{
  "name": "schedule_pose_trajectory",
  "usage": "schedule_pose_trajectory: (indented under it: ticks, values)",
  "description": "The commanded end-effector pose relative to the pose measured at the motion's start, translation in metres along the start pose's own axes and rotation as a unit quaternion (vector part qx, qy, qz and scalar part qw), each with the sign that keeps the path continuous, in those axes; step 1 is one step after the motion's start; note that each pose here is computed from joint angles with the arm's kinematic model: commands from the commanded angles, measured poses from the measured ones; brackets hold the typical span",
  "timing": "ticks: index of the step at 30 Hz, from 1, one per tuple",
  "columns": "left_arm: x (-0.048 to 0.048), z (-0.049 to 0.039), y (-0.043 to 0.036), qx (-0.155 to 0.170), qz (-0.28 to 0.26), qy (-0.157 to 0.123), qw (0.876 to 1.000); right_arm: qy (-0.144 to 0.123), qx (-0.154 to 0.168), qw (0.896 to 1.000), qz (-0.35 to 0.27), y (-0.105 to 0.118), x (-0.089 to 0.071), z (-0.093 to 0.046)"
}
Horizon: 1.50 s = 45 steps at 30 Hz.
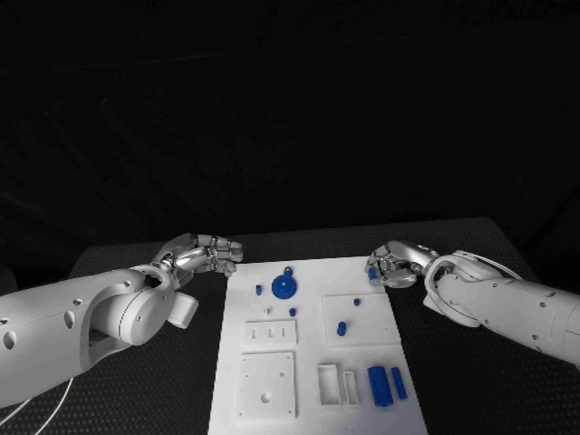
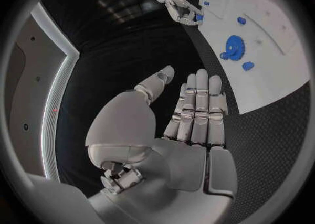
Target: Assemble the parts on the task board
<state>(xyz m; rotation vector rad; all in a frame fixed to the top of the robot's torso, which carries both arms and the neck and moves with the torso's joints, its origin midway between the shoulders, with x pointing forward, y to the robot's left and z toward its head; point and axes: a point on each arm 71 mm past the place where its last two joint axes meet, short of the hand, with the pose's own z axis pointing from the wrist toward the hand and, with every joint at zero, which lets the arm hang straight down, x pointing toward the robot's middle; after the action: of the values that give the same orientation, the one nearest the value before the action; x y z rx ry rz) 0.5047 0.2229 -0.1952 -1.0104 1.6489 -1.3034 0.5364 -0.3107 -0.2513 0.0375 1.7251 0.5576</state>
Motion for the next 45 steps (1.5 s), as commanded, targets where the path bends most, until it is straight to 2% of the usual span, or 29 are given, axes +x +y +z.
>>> schedule_pose_trajectory:
  ticks: [1,14,23,32,35,40,45]
  values:
    - [0.0021,0.0002,-0.0014,0.005,0.0,0.008,1.0,0.008,0.004,1.0,0.001,0.0,0.004,0.0]
    - [0.0023,0.0,-0.0009,0.001,0.001,0.01,1.0,-0.004,0.003,1.0,0.019,0.003,0.003,0.0]
    - [0.0064,0.0007,-0.0001,-0.006,0.015,0.031,0.999,-0.008,0.0,1.0,0.0,0.019,0.005,-0.003]
    - [0.0165,0.0048,0.0013,-0.026,0.036,0.054,0.998,-0.021,-0.025,0.999,-0.038,0.065,-0.013,0.003]
    - [0.021,0.0081,0.0035,-0.046,0.039,0.06,0.996,-0.022,-0.036,0.998,-0.053,0.085,-0.016,0.004]
    - [0.0288,0.0125,0.005,-0.071,0.052,0.069,0.994,-0.028,-0.059,0.994,-0.082,0.12,-0.017,0.006]
    - [0.0413,0.0182,0.0008,-0.084,0.066,0.08,0.991,-0.026,-0.082,0.991,-0.098,0.158,-0.014,0.01]
